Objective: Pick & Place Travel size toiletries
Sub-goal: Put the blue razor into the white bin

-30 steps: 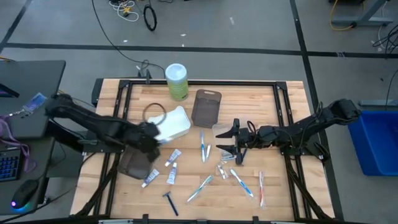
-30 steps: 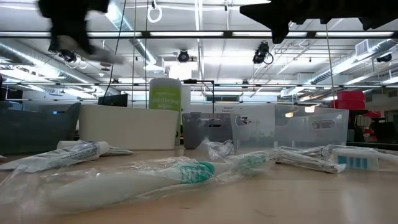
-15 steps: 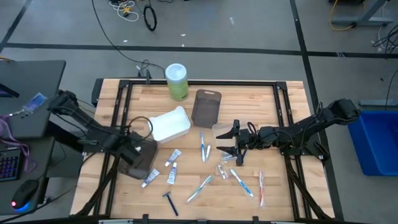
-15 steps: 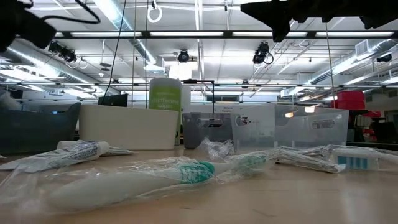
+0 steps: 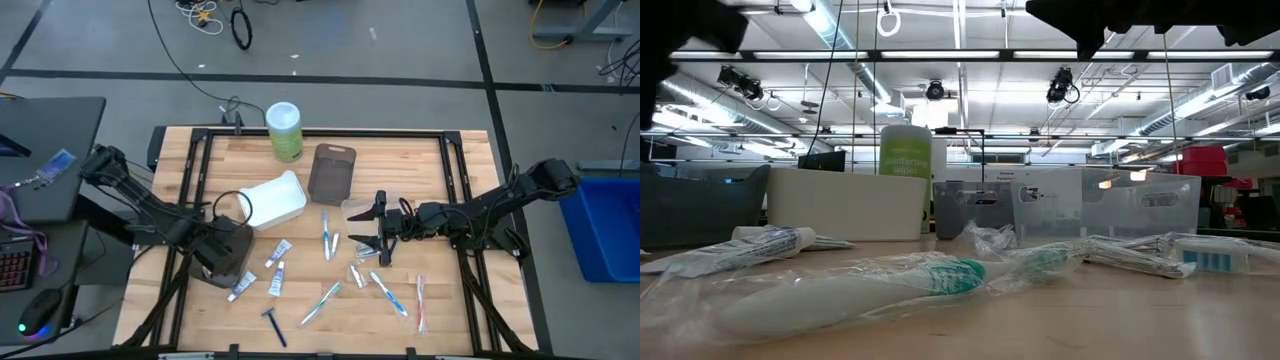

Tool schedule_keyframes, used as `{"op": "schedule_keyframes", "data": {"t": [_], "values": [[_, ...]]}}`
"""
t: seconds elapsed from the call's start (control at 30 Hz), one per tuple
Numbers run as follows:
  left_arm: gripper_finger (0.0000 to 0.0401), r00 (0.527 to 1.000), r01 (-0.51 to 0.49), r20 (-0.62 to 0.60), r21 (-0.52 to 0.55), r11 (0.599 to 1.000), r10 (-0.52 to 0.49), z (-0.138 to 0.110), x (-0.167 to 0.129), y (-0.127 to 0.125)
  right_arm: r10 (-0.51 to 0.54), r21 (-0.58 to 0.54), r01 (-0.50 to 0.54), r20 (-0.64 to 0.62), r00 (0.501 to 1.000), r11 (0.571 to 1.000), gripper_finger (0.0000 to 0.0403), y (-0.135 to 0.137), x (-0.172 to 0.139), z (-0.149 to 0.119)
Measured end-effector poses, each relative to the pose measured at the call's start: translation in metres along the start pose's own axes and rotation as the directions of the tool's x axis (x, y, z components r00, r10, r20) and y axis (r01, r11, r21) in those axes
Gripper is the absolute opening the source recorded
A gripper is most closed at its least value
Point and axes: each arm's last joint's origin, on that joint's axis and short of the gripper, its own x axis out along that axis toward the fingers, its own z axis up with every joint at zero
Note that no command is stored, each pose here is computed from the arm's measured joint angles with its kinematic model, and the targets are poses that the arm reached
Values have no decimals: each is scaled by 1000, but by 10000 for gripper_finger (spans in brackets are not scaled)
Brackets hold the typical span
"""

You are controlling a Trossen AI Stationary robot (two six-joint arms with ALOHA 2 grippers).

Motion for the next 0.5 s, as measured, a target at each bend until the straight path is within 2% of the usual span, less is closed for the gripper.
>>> {"op": "schedule_keyframes", "data": {"t": [0.1, 0.17, 0.23, 0.3, 0.37, 0.5], "values": [[187, 978, 65, 196, 50, 997, -73, 13, -29, -12, -7, -1, 7, -1, 1000, 1000, 226, -2, 0, 0], [184, 937, 134, 309, 111, 985, -162, 21, -46, -23, -9, -1, 9, 0, 1000, 1000, 232, -2, 0, 0], [181, 886, 225, 373, 173, 959, -275, 27, -57, -37, -9, -1, 9, -2, 1000, 1000, 236, -2, 0, 0], [180, 845, 298, 393, 220, 929, -364, 30, -58, -51, -9, -1, 9, -2, 1000, 1000, 239, -2, 0, 0], [179, 827, 328, 384, 263, 907, -411, 31, -51, -66, -8, -1, 8, -3, 1000, 1000, 241, -2, 0, 0], [179, 857, 277, 331, 348, 896, -394, 29, -25, -89, -7, 7, 7, -9, 1000, 1000, 243, -2, 0, -1]]}}
